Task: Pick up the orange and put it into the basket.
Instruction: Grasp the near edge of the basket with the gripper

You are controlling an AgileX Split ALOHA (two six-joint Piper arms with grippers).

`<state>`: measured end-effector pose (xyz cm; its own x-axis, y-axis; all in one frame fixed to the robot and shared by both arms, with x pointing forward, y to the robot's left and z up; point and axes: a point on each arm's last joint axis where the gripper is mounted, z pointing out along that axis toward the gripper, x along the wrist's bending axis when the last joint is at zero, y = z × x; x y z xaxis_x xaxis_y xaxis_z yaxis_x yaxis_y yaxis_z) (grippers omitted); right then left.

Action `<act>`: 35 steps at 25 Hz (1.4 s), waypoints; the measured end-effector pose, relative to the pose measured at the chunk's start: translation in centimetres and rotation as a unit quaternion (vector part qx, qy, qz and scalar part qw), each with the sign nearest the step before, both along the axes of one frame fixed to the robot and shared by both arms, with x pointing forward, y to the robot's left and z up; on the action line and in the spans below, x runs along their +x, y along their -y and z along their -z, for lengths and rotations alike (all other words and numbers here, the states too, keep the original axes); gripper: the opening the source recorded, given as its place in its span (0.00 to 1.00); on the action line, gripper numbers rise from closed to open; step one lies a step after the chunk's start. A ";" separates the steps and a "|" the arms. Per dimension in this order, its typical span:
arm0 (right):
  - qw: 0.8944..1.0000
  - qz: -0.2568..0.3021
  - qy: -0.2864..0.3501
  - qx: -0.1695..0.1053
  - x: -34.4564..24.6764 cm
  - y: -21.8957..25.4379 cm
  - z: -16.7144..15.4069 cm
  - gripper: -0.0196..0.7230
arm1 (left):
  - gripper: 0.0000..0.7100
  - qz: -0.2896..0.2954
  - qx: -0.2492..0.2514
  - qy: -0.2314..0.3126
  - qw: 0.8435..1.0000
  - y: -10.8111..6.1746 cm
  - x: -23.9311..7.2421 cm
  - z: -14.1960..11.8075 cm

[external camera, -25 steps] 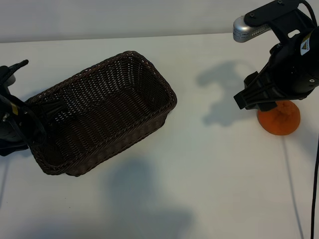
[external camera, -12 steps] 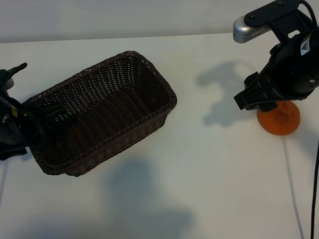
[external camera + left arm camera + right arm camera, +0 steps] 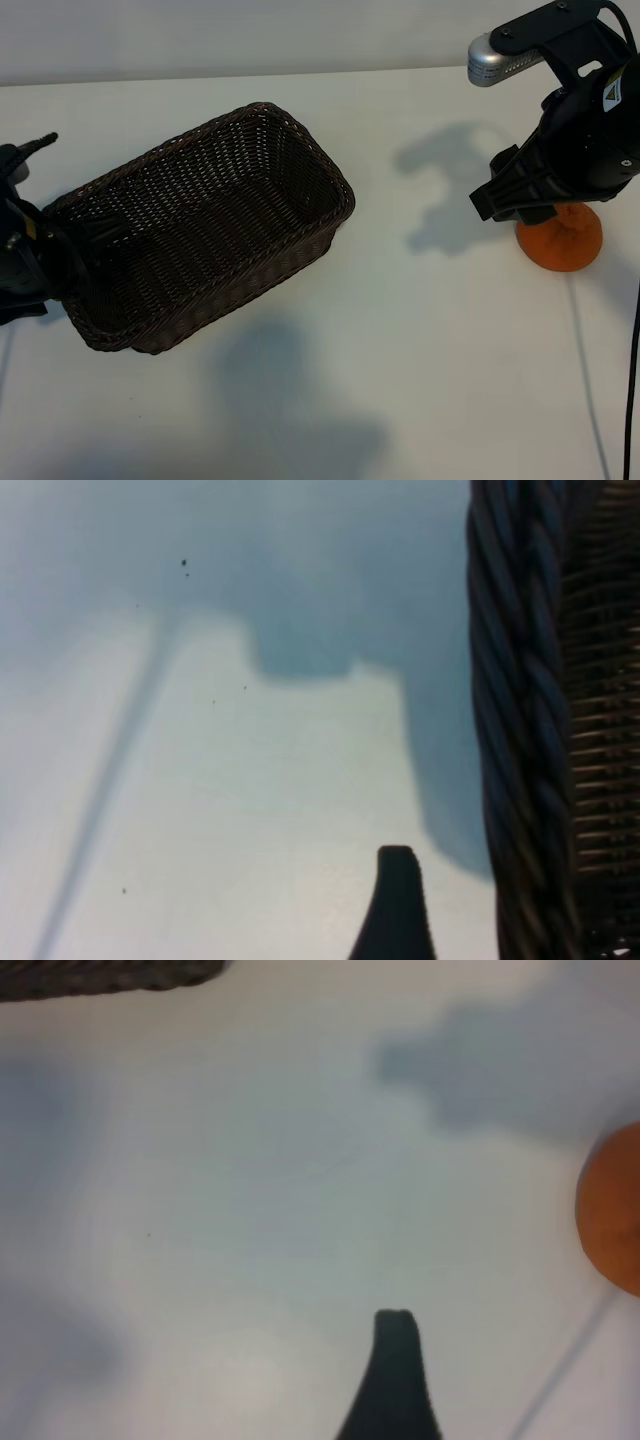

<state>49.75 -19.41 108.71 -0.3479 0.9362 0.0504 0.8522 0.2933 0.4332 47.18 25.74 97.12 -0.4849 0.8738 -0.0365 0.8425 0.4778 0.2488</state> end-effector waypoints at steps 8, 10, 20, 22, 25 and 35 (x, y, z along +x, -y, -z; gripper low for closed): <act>1.000 0.000 0.000 0.000 0.0 0.0 0.0 0.78 | 0.83 0.002 0.003 -0.015 1.000 0.1 0.5 1.2; 1.000 0.000 0.000 0.000 0.0 0.0 0.0 0.78 | 0.83 0.003 0.002 -0.013 1.000 0.2 0.7 1.4; 1.000 0.000 0.000 0.000 0.0 0.0 0.0 0.78 | 0.83 -0.006 -0.015 -0.030 0.999 0.7 1.4 3.3; 1.000 0.000 0.000 0.001 0.0 0.0 0.0 0.78 | 0.83 -0.006 -0.016 -0.029 0.999 0.8 1.5 3.5; 1.000 0.000 0.000 0.001 0.0 0.0 0.0 0.78 | 0.83 -0.006 -0.015 -0.039 0.999 0.8 1.7 4.1; 1.000 0.000 -0.002 0.000 0.0 0.0 0.0 0.78 | 0.83 -0.007 -0.018 -0.045 0.999 1.0 2.1 5.3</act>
